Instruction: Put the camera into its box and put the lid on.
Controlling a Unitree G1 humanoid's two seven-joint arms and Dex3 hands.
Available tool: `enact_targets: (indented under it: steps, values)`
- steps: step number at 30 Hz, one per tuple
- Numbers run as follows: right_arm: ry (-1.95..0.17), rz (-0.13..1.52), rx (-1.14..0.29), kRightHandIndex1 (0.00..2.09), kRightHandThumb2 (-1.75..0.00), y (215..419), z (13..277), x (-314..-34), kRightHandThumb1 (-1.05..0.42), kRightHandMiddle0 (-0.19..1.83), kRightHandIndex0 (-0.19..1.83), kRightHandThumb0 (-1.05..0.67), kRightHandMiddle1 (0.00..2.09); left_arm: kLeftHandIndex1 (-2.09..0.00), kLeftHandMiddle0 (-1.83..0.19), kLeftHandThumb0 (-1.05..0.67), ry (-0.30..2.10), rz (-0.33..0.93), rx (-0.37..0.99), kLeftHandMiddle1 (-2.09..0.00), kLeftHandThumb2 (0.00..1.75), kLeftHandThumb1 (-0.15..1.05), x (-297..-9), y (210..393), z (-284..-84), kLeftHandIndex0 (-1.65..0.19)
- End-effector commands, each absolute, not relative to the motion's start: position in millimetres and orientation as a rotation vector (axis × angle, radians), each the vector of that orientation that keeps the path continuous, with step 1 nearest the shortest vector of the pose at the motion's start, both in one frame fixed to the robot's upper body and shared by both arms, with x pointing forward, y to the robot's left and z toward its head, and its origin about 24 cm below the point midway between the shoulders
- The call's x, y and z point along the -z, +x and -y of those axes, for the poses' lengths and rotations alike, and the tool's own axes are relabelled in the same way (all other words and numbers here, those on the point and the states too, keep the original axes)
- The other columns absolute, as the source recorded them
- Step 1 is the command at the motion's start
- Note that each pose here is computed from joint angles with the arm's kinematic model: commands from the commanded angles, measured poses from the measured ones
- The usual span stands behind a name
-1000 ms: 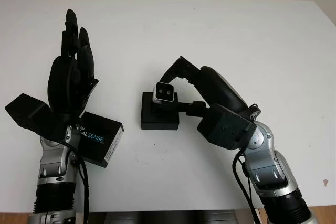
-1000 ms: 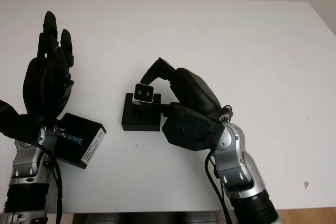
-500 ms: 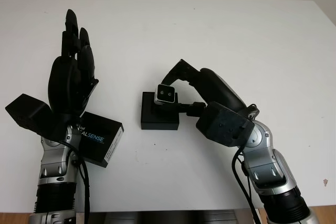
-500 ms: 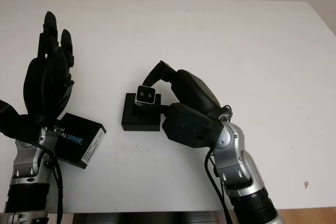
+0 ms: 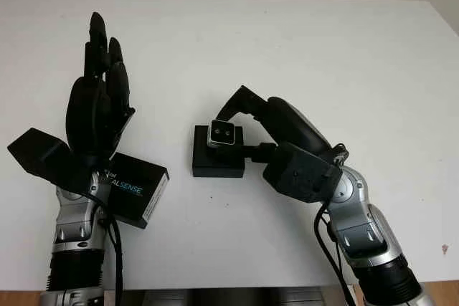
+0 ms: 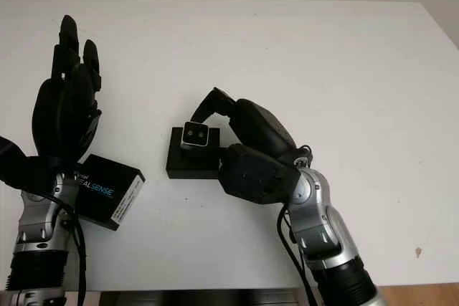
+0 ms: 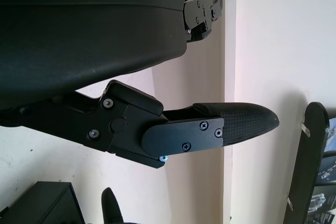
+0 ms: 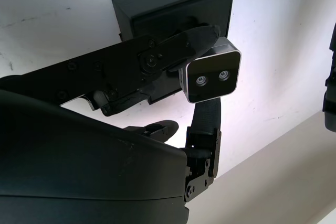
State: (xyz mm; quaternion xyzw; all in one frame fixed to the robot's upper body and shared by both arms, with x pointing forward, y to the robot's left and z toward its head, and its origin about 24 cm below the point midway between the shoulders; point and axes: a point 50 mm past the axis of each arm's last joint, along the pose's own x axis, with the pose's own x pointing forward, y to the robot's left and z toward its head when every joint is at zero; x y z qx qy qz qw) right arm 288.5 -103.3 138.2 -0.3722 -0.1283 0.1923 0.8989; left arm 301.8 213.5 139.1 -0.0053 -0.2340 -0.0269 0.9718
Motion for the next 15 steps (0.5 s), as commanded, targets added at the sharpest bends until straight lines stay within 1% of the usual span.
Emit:
enact_targets:
  steps: [1, 15]
  values:
    - [-0.761, 0.286, -0.402, 0.06, -0.08, 287.3, 102.4, -140.9, -1.05, 0.28, 0.43, -0.38, 2.0, 0.0, 0.19, -0.79, -0.002, 0.5, 0.058, 0.0, 0.56, 1.05, -144.4, 300.1, -212.4, 0.19]
    - [-0.783, 0.269, -0.406, 0.06, -0.09, 289.0, 103.1, -137.5, -1.05, 0.26, 0.44, -0.37, 2.06, 0.0, 0.19, -0.79, -0.004, 0.498, 0.054, 0.0, 0.56, 1.05, -144.4, 299.9, -212.0, 0.19]
